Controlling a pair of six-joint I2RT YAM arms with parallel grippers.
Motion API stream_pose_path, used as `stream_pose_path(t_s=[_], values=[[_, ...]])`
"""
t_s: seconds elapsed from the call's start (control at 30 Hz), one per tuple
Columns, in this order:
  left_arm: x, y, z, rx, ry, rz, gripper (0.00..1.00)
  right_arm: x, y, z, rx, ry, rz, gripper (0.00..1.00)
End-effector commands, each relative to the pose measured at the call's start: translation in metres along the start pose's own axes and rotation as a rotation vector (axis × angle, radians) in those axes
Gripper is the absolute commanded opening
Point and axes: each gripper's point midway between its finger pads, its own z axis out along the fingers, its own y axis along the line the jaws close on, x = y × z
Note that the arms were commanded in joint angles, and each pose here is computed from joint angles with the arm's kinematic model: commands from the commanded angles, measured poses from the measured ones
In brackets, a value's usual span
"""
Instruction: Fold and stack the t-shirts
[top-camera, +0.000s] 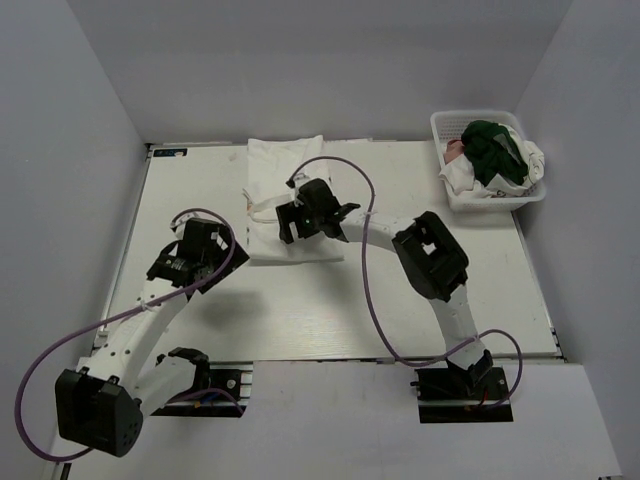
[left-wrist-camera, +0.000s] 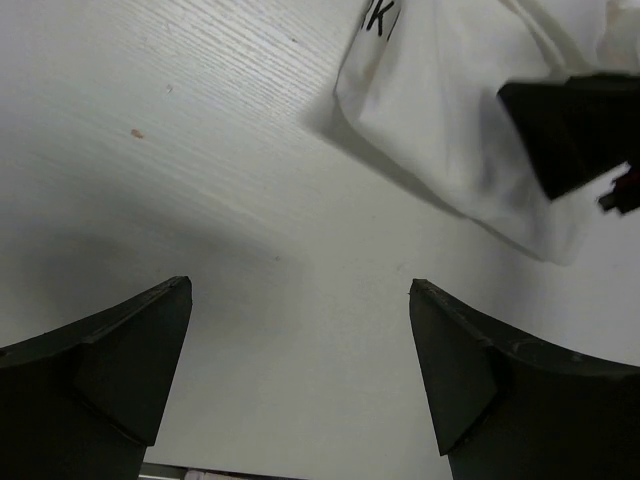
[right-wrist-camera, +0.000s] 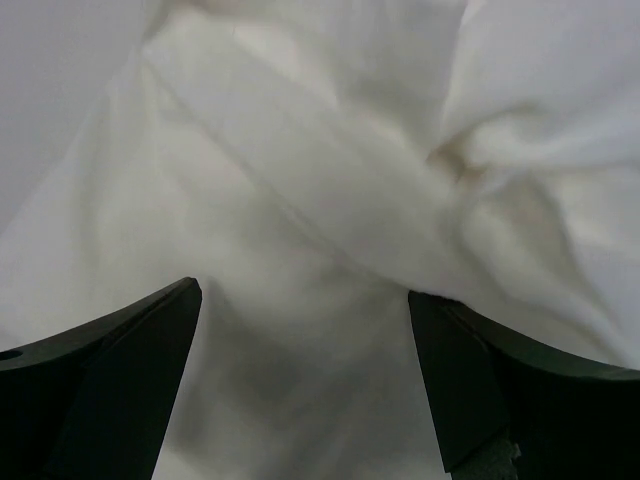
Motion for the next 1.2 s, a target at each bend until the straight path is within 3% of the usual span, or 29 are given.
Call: stream_pose_path(t_s=[0.0, 0.07, 0.13, 0.17, 0.33, 0.43, 0.5, 0.53, 0.57, 0.63, 0.67, 0.7, 0.83, 0.9, 0.93, 1.1, 1.17], values=[[0.006, 0.01, -0.006, -0.024, 0.007, -0.026, 1.0, -0.084, -0.018, 0.017, 0.102, -0.241, -0.043, 0.9], [0.008, 0.012, -0.006, -0.031, 0.013, -0.025, 1.0, -0.122, -0.026, 0.023, 0.136, -0.309, -0.045, 0.9], [0.013, 0.013, -0.007, -0.024, 0.032, -0.024, 1.0, -0.113, -0.046, 0.048, 0.183, -0.283, -0.022, 0.9], [0.013, 0.013, -0.007, -0.024, 0.032, -0.024, 1.0, -0.151, -0.048, 0.038, 0.204, -0.369, -0.01, 0.9], [0.016, 0.017, -0.011, -0.028, 0.035, -0.032, 1.0, -0.185, -0.081, 0.034, 0.279, -0.509, 0.042, 0.9], [0.016, 0.017, -0.011, -0.028, 0.035, -0.032, 1.0, -0.206, -0.084, 0.011, 0.251, -0.536, 0.054, 0.9], [0.013, 0.013, -0.009, -0.014, 0.023, -0.026, 1.0, -0.192, -0.083, -0.005, 0.258, -0.482, 0.038, 0.9], [0.011, 0.011, -0.006, -0.009, 0.019, -0.018, 1.0, -0.222, -0.065, -0.052, 0.235, -0.552, 0.031, 0.9], [0.004, 0.006, -0.002, 0.004, -0.009, -0.023, 1.0, -0.174, -0.075, -0.039, 0.246, -0.44, 0.033, 0.9], [-0.002, 0.004, 0.011, -0.017, -0.031, -0.022, 1.0, -0.149, -0.074, -0.053, 0.249, -0.384, 0.069, 0.9], [-0.006, -0.002, 0.015, -0.004, -0.043, -0.026, 1.0, -0.148, -0.066, -0.088, 0.238, -0.404, 0.151, 0.9], [-0.02, -0.02, 0.022, 0.064, -0.102, -0.043, 1.0, -0.106, -0.079, -0.087, 0.273, -0.312, 0.194, 0.9], [-0.033, -0.051, 0.048, 0.135, -0.095, -0.017, 1.0, -0.037, -0.071, -0.118, 0.23, -0.212, 0.305, 0.9], [-0.031, -0.053, 0.066, 0.102, -0.05, 0.013, 1.0, -0.027, -0.064, -0.128, 0.187, -0.19, 0.33, 0.9], [-0.028, -0.057, 0.071, 0.122, -0.03, 0.024, 1.0, 0.0, -0.067, -0.128, 0.205, -0.106, 0.371, 0.9], [-0.012, -0.048, 0.092, 0.125, -0.003, 0.011, 0.97, 0.022, -0.06, -0.13, 0.138, -0.053, 0.411, 0.9], [-0.012, -0.049, 0.098, 0.139, -0.017, 0.009, 0.89, 0.03, -0.055, -0.126, 0.091, -0.024, 0.428, 0.9]])
